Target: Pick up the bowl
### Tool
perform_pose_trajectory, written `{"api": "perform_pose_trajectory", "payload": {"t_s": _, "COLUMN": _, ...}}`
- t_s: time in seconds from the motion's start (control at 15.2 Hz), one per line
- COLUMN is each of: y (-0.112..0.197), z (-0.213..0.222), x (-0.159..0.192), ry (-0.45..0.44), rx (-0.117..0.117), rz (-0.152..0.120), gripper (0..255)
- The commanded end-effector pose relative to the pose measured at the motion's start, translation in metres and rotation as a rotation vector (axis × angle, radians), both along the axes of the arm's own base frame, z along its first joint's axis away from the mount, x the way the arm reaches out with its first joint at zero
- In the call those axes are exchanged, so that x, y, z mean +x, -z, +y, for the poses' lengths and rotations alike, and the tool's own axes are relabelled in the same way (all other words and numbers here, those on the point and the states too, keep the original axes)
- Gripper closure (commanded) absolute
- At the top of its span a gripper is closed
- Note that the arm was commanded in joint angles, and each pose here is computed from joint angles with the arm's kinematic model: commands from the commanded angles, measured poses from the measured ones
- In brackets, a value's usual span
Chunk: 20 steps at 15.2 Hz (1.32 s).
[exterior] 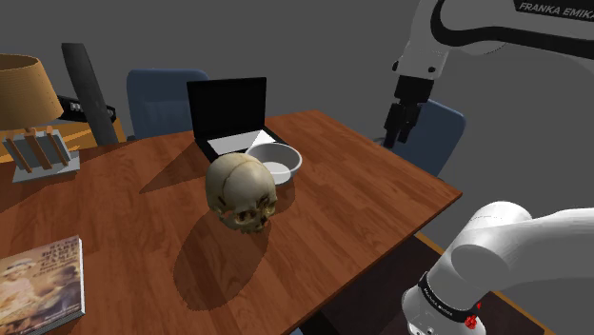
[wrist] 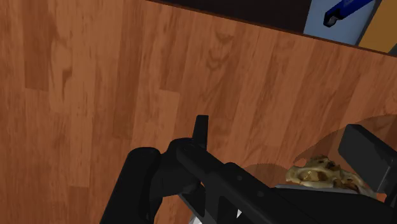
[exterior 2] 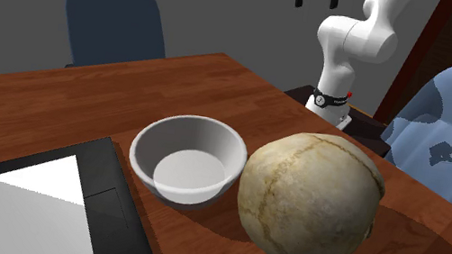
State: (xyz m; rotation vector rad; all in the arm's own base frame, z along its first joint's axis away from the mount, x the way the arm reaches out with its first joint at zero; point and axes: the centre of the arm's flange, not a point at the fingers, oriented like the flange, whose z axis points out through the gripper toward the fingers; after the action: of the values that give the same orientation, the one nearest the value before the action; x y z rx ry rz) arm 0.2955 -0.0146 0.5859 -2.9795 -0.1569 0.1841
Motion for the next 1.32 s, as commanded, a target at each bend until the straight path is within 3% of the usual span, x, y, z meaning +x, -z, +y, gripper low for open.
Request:
{"api": "perform_pose_trajectory", "payload": {"t_s": 0.0, "y": 0.000, "z": 0.000, "x": 0.000, "ry": 0.000, "rx": 0.000, "rz": 0.000, "gripper": 0}}
{"api": "perform_pose_trajectory", "payload": {"t_s": 1.25, "y": 0.120, "z": -0.027, "x": 0.218, "ry": 0.034, "rx": 0.115, "rz": -0.018, "gripper": 0}}
